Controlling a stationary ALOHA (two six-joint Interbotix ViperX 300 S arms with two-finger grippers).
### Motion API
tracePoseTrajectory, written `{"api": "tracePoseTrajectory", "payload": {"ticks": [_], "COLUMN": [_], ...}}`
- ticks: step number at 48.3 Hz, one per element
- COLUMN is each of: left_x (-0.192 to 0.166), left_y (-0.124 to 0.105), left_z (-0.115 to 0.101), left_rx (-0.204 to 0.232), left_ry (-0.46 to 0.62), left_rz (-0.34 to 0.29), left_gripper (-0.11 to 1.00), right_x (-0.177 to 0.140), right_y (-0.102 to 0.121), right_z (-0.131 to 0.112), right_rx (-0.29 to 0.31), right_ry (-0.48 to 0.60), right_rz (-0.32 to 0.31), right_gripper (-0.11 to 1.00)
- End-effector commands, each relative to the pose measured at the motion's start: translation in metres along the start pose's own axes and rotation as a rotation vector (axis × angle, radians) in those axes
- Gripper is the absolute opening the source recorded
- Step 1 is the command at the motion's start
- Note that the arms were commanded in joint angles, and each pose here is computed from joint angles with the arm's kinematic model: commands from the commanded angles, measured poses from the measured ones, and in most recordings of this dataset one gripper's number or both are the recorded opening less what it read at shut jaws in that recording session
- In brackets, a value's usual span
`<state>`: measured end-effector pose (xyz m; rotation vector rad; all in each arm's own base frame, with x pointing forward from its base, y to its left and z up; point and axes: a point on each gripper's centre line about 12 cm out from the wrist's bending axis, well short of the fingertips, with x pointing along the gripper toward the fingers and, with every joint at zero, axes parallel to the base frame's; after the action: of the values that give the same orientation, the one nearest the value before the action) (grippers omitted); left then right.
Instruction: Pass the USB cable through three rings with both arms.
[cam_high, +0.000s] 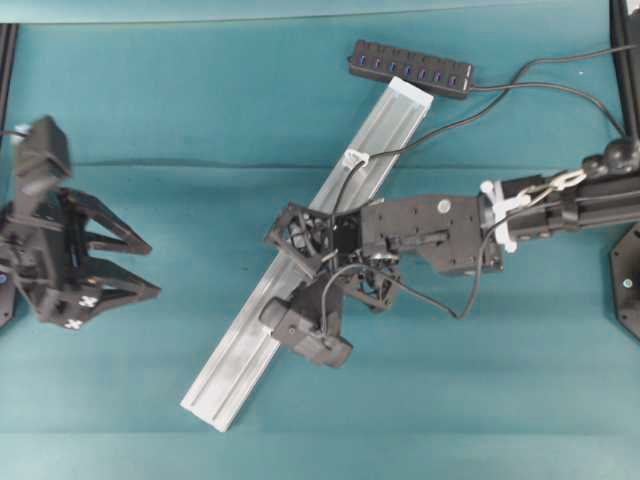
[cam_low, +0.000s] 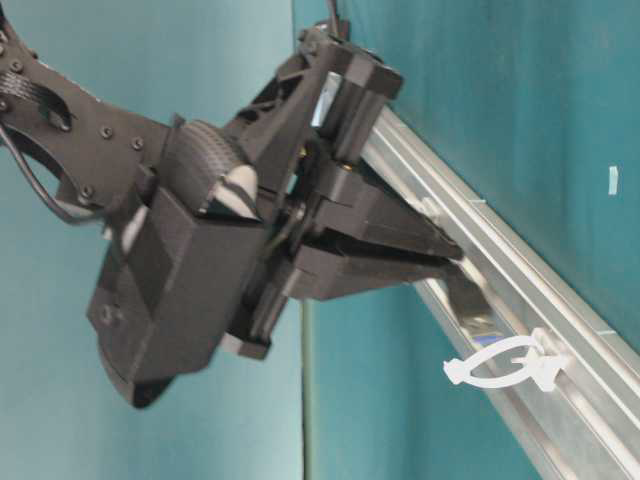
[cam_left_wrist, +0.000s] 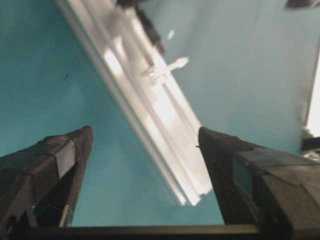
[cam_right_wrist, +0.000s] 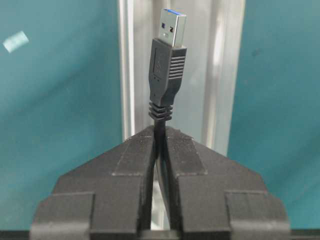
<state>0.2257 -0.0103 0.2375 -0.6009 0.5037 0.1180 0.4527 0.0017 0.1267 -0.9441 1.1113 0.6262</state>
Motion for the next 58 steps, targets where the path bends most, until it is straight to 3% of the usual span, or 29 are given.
{"api": "tracePoseTrajectory", "payload": {"ticks": [1,10,24,39,58], "left_x": [-0.015,-0.015,-0.015,-0.014,0.004], "left_y": [-0.009,-0.009,-0.009,-0.008,-0.006], "left_z": [0.011,0.011,0.011,0.008,0.0], "left_rx": [0.003,0.004,0.007,0.004,-0.025], "left_ry": [-0.065,-0.063,-0.063,-0.054,-0.052], "left_rz": [-0.052,-0.052,-0.052,-0.049,-0.064], "left_gripper": [0.91,0.91,0.91,0.91,0.91], "right_x": [0.003,0.006,0.005,0.002,-0.005], "right_y": [-0.002,-0.009,0.0,-0.005,-0.011], "right_z": [0.01,0.018,0.035,0.044,0.052], "right_rx": [-0.022,-0.023,-0.02,0.07,0.245], "right_ry": [-0.01,-0.019,-0.05,-0.081,-0.174], "right_rz": [-0.006,-0.013,0.006,0.0,0.036], "right_gripper": [0.06,0.06,0.06,0.06,0.06]}}
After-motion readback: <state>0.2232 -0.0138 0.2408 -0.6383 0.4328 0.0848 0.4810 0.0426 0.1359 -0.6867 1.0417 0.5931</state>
